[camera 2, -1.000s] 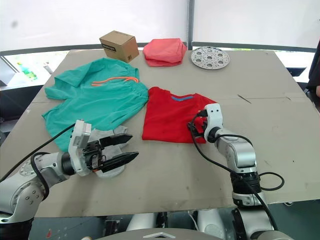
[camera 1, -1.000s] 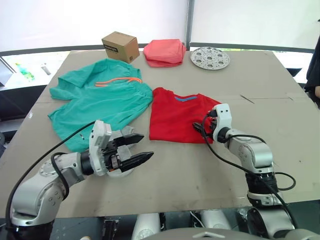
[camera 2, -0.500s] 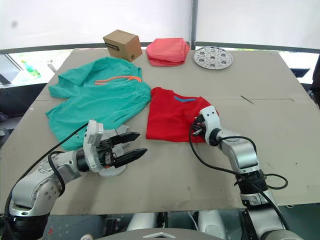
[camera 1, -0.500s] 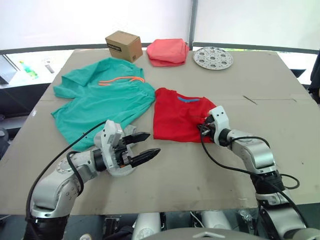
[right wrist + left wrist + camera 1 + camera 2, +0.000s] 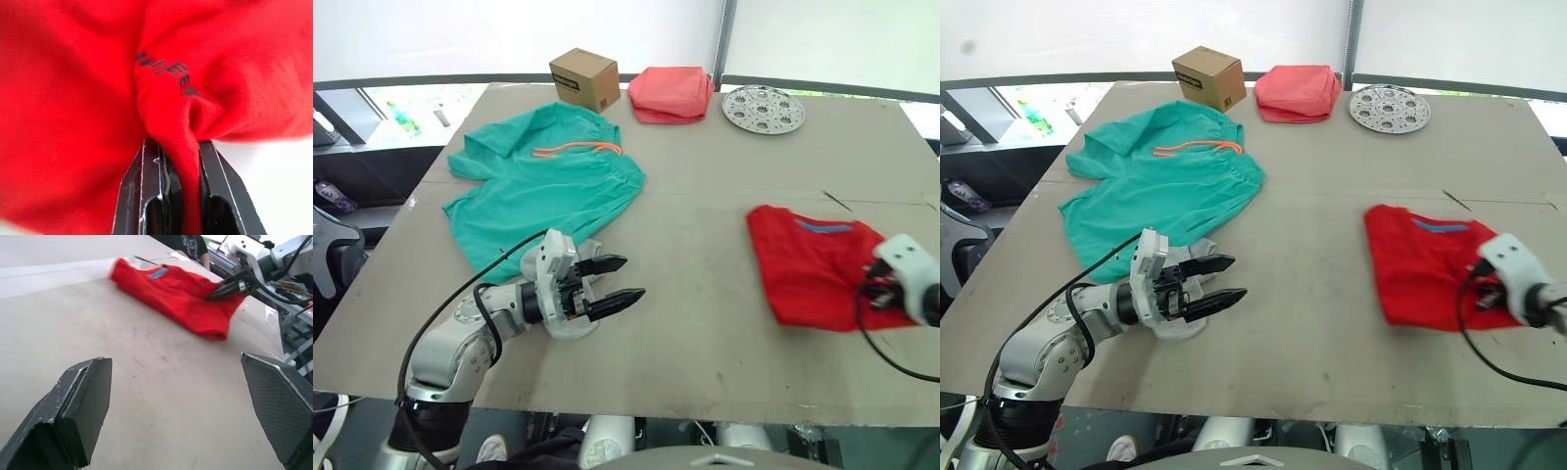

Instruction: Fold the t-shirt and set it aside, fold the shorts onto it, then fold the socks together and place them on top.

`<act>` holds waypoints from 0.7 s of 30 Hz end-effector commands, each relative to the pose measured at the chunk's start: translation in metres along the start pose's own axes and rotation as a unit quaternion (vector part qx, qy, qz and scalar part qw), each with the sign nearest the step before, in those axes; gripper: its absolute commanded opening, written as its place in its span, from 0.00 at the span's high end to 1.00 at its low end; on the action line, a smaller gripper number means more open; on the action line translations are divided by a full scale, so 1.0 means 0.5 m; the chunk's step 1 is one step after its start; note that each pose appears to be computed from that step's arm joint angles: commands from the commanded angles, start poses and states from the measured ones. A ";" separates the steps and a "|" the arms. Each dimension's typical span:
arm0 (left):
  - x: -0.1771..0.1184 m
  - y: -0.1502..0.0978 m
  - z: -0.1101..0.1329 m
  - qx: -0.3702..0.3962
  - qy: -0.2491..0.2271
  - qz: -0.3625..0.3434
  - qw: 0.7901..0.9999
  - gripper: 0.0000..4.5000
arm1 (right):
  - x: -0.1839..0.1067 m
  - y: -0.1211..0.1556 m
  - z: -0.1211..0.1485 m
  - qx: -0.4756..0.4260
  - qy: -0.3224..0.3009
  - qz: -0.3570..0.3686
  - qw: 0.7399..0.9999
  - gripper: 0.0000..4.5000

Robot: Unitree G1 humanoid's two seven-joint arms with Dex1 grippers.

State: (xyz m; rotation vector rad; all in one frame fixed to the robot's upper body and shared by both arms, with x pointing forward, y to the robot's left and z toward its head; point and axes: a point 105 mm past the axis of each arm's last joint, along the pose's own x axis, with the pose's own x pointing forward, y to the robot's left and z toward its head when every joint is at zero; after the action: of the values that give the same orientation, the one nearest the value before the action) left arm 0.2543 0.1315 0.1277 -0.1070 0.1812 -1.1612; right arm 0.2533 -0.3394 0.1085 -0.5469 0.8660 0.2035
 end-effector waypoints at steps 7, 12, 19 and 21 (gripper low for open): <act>0.019 -0.014 0.022 0.038 -0.008 -0.035 0.999 0.00 | -0.048 -0.165 -0.024 -0.110 0.059 -0.083 0.989 0.99; 0.028 -0.022 0.029 0.042 -0.015 -0.045 0.998 0.00 | -0.029 -0.199 -0.027 -0.107 0.077 -0.097 0.986 0.99; 0.035 -0.078 0.052 0.055 -0.021 -0.128 0.990 0.00 | -0.027 -0.220 -0.059 -0.046 0.102 -0.104 0.988 0.99; 0.040 -0.086 0.058 0.056 -0.022 -0.137 0.989 0.00 | -0.031 -0.223 -0.062 -0.015 0.091 -0.115 0.989 0.99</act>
State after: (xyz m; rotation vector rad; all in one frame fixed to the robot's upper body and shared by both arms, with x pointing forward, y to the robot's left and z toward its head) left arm 0.2364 0.1025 0.1506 -0.0739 0.1027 -1.3857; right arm 0.2661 -0.4428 0.1309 -0.7305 1.0146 0.0212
